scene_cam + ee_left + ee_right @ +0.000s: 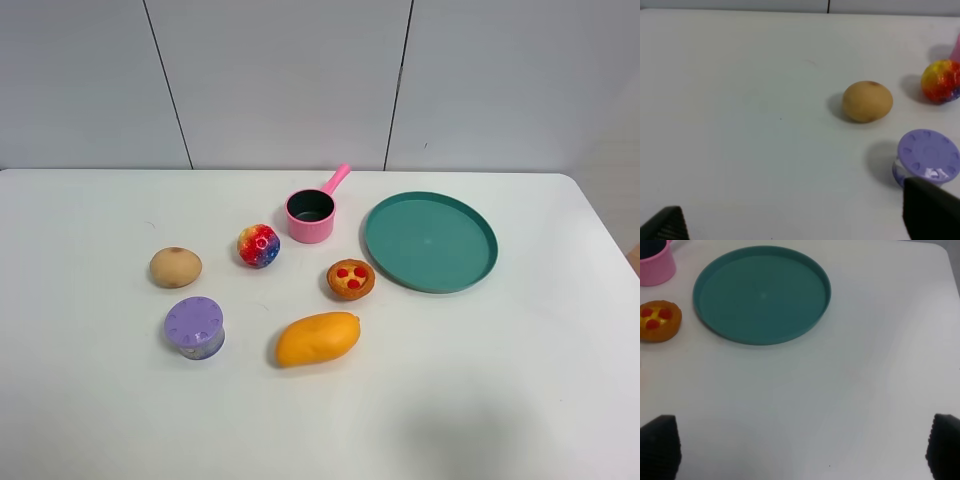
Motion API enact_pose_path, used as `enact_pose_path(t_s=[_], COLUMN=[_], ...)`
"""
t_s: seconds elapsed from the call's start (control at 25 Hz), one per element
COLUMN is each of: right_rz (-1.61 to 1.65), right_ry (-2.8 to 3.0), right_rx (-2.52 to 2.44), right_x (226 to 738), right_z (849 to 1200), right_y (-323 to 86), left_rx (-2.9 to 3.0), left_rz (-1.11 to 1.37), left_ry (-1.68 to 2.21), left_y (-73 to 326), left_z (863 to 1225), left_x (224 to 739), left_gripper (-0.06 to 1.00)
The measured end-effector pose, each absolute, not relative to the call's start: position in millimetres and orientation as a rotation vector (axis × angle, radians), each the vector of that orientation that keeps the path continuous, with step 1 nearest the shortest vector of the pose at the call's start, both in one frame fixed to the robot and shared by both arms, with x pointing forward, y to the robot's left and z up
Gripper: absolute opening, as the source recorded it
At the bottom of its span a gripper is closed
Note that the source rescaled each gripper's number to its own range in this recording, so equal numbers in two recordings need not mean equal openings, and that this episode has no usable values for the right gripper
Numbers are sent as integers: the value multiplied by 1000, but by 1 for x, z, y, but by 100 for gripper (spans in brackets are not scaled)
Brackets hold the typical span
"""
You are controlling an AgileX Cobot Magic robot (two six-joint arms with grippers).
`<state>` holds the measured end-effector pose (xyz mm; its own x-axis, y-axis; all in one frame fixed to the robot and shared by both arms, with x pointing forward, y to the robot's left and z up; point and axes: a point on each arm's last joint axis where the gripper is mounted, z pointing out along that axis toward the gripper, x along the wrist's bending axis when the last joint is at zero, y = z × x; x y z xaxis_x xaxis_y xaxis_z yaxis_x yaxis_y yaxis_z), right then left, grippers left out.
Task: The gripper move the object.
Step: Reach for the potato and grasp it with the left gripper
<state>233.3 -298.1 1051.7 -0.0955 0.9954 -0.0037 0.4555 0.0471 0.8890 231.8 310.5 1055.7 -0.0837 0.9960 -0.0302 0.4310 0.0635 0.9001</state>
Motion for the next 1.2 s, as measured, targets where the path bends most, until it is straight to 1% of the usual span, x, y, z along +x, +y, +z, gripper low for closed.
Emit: enact_pose_path(t_s=[0.04,1.08,1.2], right_rz=[995,995,995], right_ry=[1637,1637,1637], right_rx=[1484,1484,1484], right_x=[233,233,233], right_z=[1052,1052,1052], right_y=[-298,-298,-298], left_rx=[1456,1452,1443], left_rz=[982,980,940], left_ry=[1614,1615,1652], left_y=[310,310,310], left_z=[1056,1056,1062], left_x=[232,232,238], left_gripper=[87,87,87])
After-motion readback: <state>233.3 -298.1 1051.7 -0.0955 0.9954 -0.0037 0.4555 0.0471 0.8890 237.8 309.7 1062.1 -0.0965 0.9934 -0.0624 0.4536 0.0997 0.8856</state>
